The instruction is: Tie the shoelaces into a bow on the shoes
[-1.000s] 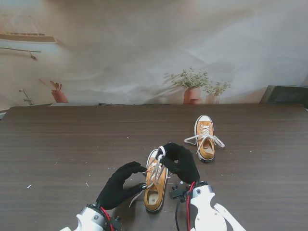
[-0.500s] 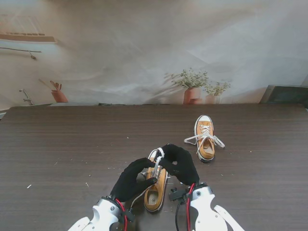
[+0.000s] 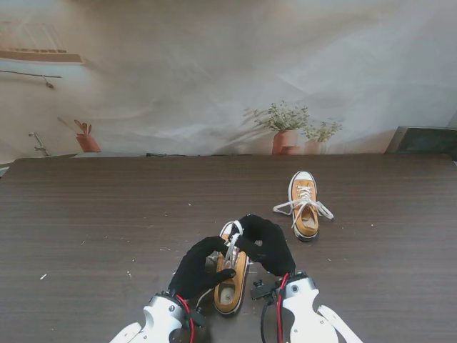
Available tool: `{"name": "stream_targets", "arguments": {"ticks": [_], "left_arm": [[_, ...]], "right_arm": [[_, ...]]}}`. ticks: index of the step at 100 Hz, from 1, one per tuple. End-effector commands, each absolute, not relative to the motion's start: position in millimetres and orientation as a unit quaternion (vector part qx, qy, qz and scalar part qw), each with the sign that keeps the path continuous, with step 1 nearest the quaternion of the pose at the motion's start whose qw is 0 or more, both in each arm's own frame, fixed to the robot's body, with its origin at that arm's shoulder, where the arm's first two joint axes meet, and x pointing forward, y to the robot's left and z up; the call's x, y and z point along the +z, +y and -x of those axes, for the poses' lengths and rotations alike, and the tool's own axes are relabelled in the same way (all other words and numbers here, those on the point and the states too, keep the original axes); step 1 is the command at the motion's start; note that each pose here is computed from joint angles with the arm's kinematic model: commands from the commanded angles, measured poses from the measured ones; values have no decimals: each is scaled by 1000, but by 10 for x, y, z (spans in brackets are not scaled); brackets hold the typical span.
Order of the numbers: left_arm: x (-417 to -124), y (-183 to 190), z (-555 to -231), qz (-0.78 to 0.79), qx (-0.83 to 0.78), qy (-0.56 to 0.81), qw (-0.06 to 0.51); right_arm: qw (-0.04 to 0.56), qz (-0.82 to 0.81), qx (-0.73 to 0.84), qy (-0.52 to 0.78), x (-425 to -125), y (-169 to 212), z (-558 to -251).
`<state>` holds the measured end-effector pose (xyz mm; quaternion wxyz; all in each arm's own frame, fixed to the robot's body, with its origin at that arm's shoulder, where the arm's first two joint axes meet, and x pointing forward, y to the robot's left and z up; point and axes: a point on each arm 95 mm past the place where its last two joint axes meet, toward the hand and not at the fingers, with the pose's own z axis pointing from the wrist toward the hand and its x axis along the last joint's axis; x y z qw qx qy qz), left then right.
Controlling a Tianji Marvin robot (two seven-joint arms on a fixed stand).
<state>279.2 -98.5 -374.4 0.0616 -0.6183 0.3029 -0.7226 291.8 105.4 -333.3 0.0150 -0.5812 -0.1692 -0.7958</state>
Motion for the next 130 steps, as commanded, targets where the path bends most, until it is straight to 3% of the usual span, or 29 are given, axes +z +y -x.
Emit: {"name": "stream_targets", "arguments": {"ticks": [1, 30, 109, 130], "left_arm": [[-3739, -1000, -2768, 616, -723, 307, 58], [-3741, -988, -2731, 627, -716, 306, 32], [-3808, -991, -2861, 665, -699, 264, 11], [-3780, -991, -2779, 695, -681, 225, -51]], "right_arm": [[20, 581, -795, -176, -3331, 1065, -2904], [19, 582, -792, -181, -3353, 1069, -2927], [36, 641, -743, -189, -3488, 965, -3381], [22, 641, -740, -204, -3513, 977, -3435]]}}
